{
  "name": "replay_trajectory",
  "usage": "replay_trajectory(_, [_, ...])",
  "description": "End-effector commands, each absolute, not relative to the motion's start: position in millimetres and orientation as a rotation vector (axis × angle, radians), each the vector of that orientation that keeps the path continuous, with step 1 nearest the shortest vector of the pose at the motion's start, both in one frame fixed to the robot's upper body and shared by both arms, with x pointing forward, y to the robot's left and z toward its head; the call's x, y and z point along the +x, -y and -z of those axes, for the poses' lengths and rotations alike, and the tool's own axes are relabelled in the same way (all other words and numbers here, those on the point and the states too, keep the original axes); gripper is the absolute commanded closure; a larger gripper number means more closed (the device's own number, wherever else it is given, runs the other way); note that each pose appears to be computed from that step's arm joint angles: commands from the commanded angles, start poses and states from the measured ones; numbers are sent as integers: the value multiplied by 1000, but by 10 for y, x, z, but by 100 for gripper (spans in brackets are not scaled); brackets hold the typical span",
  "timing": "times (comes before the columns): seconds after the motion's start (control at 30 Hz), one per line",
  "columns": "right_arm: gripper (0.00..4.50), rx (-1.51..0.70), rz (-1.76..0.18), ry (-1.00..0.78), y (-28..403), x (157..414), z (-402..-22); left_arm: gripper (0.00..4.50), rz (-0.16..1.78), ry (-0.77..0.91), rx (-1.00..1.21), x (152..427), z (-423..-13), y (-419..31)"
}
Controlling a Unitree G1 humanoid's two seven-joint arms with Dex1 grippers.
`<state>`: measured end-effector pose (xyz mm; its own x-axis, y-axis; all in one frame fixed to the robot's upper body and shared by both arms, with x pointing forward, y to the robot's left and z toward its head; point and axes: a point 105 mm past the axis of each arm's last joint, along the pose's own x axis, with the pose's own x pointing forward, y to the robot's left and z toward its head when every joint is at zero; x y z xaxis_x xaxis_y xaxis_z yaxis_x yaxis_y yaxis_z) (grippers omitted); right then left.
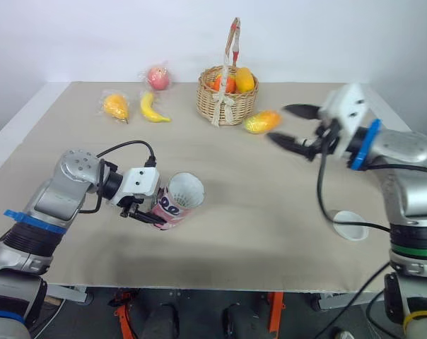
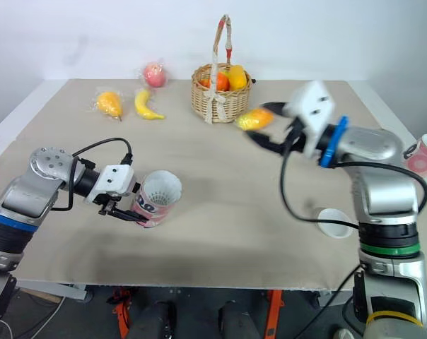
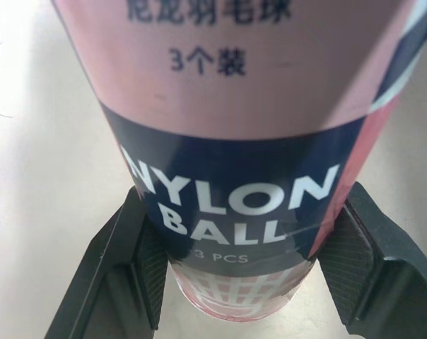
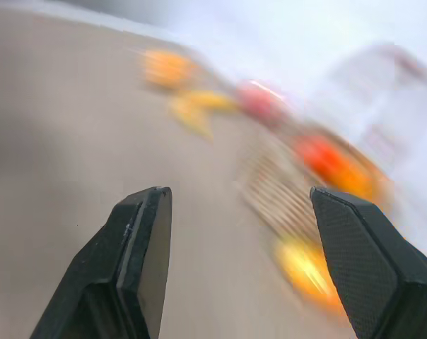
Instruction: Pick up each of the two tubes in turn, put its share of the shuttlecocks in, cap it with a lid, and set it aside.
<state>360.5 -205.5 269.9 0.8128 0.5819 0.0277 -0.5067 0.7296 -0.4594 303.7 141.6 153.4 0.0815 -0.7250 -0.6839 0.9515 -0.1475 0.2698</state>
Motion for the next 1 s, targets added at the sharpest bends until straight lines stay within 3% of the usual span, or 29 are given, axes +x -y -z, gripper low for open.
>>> replay_trajectory(0.03, [115,-415,-350,146,2502,3739,-2665,183,1574,-424,825,2933,-1325,-1388])
replay_trajectory(0.23, [115,-281,-101,25,3001,4011,-2342,183,1572,-421,827,2941,-1320,-1391])
replay_trajectory(0.6, [115,-218,-151,-98,2923,4342,-1913,183,1564,-422,829,2942,-1323,-1399])
replay_trajectory(1.0, [115,-191,-179,-126,2867,4389,-1719,183,1547,-439,821,2894,-1324,-1458])
